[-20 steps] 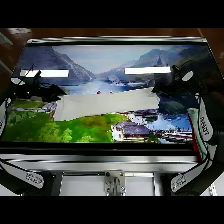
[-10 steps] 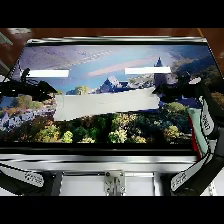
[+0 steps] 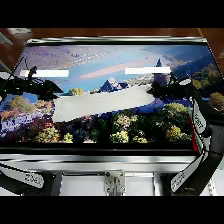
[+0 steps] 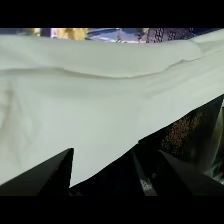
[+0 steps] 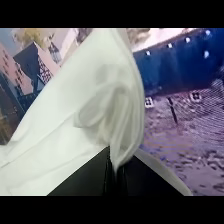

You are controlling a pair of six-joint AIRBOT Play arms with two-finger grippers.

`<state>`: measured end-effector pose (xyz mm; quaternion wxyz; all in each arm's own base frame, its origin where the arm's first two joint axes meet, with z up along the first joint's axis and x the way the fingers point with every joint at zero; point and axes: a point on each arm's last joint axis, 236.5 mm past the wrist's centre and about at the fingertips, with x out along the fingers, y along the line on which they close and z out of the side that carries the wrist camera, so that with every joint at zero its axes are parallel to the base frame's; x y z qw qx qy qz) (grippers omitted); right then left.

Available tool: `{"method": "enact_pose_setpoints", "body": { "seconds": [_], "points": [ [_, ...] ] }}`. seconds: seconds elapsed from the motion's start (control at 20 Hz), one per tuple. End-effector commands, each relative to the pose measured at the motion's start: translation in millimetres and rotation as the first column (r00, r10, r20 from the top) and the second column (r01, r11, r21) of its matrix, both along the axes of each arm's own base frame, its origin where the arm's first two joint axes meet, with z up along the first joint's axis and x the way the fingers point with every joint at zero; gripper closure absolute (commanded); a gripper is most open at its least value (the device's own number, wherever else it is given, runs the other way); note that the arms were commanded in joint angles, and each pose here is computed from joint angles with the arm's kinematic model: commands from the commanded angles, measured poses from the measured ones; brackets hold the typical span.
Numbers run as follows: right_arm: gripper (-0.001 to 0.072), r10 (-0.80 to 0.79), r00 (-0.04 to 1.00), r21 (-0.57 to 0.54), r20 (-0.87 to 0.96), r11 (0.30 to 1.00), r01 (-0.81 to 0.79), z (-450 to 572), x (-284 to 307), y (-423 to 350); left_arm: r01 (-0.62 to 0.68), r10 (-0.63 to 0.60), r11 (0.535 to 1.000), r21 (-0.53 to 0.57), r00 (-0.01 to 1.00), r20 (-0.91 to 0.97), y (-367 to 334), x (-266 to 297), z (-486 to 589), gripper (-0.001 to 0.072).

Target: Fold the shirts.

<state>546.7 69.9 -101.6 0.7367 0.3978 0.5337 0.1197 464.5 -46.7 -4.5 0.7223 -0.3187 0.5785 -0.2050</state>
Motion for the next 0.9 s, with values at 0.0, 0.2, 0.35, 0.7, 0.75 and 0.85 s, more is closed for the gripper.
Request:
{"method": "enact_pose_setpoints", "body": {
  "seconds": [0.0, 0.2, 0.35, 0.7, 0.75, 0.85],
  "points": [
    [0.0651, 0.007, 0.999, -0.040, 0.037, 0.999, -0.005, 15.7, 2.2, -9.0, 0.054, -0.054, 0.999, 0.002, 0.998, 0.015, -25.1, -0.6, 1.0, 0.0107],
    [0.0651, 0.095, 0.990, -0.171, 0.108, 0.982, -0.076, 75.4, -13.4, -27.8, 0.083, -0.085, 0.996, 0.026, 0.994, 0.068, -61.4, 10.2, 0.5, 0.0620],
    [0.0651, 0.195, 0.974, -0.257, 0.113, 0.953, -0.160, 128.0, -46.5, -29.7, 0.101, -0.100, 0.995, -0.006, 0.986, 0.131, -117.6, 22.3, 3.4, 0.0651],
    [0.0651, 0.264, 0.944, -0.323, 0.199, 0.927, -0.191, 246.5, -116.0, -17.4, 0.173, -0.137, 0.976, -0.134, 0.960, 0.243, -303.0, 1.7, 11.7, 0.0669],
    [0.0651, 0.261, 0.940, -0.328, 0.221, 0.927, -0.180, 261.9, -124.4, -15.5, 0.193, -0.156, 0.973, -0.126, 0.954, 0.256, -324.3, -8.1, 9.0, 0.0669],
    [0.0651, 0.255, 0.934, -0.332, 0.249, 0.929, -0.165, 287.0, -142.7, -11.4, 0.208, -0.173, 0.968, -0.144, 0.960, 0.222, -364.4, -32.5, -2.4, 0.0670]
  ]
}}
